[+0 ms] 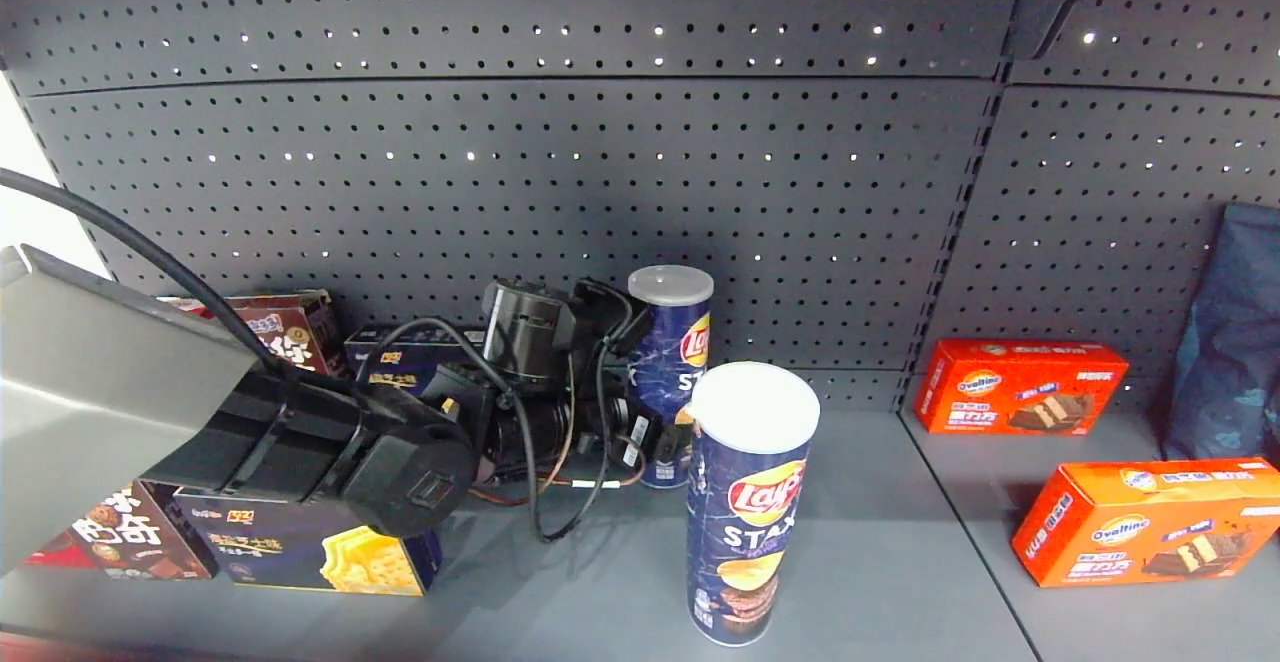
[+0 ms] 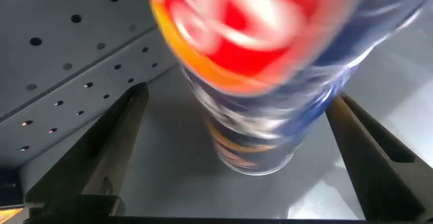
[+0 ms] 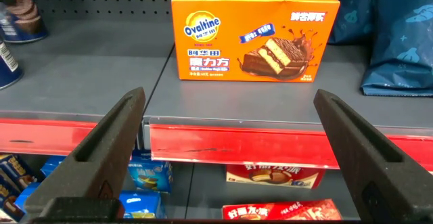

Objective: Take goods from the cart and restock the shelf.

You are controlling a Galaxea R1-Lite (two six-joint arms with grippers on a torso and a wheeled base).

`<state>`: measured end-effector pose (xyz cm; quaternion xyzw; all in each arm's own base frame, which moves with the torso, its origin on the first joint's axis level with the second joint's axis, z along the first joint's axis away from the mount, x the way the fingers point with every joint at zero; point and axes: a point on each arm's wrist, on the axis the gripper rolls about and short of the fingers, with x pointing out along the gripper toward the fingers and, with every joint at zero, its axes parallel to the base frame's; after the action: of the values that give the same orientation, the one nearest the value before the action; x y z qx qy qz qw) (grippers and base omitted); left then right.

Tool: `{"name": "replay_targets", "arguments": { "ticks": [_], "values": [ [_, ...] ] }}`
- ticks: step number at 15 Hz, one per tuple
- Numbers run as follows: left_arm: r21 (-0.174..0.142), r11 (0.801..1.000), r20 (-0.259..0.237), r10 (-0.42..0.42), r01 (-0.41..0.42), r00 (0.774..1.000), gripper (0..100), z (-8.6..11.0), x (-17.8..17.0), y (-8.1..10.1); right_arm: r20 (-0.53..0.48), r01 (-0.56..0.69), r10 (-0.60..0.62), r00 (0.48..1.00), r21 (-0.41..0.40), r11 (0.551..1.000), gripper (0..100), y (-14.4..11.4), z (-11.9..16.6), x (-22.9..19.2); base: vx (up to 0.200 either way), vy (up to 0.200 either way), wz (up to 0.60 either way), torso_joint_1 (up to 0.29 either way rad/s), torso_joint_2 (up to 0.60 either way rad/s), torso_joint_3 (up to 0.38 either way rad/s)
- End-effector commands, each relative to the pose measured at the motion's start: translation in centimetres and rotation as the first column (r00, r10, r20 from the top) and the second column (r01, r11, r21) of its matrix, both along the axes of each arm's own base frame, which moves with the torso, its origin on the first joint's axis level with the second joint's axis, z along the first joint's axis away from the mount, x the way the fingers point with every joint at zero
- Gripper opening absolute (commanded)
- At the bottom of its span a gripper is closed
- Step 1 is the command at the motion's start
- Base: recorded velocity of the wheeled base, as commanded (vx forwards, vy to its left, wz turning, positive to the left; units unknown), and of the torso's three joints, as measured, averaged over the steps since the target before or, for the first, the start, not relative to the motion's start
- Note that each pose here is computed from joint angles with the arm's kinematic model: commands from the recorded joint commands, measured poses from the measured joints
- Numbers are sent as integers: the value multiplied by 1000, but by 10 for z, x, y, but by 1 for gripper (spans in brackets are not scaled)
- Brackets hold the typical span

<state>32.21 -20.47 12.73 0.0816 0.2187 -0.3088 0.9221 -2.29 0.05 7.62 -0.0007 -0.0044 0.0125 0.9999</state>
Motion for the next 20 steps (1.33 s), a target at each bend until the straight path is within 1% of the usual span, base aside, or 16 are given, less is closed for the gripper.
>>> {"name": "replay_targets", "arguments": {
  "ticks": [1,4,6,7,10,11,14,15,17,20],
  "values": [
    [3,1000,-4,4,-4,1000,100,-2,1,1,-1,-1,1,1000,0,1000,100,0,0,0,0,0,0,0,0,0],
    [8,1000,-5,18,-18,1000,100,-3,2,2,-1,-1,1,1000,0,1000,100,0,0,0,0,0,0,0,0,0],
    [3,999,-17,39,-39,999,100,-4,0,4,-1,-1,1,1000,0,1000,100,0,0,0,0,0,0,0,0,0],
    [5,999,-20,44,-44,999,100,-4,-1,6,-1,-1,1,1000,0,1000,100,0,0,0,0,0,0,0,0,0],
    [-4,998,-6,57,-57,998,100,2,-15,21,-1,-1,1,1000,0,1000,100,0,0,0,0,0,0,0,0,0],
    [-3,998,-7,61,-61,998,100,1,-21,26,-1,1,-1,1000,0,1000,100,0,0,0,0,0,0,0,0,0],
    [-9,996,11,93,-93,996,100,8,-29,46,-1,1,-1,1000,0,1000,100,0,0,0,0,0,0,0,0,0],
    [-16,994,20,108,-108,994,100,12,-29,51,-1,-1,1,1000,0,1000,100,0,0,0,0,0,0,0,0,0],
    [-21,991,34,133,-132,991,100,17,-27,59,-1,1,-1,1000,0,1000,100,0,0,0,0,0,0,0,0,0],
    [-18,990,42,144,-143,989,100,18,-26,61,-1,1,-1,1000,0,1000,100,0,0,0,0,0,0,0,0,0]
  ]
}}
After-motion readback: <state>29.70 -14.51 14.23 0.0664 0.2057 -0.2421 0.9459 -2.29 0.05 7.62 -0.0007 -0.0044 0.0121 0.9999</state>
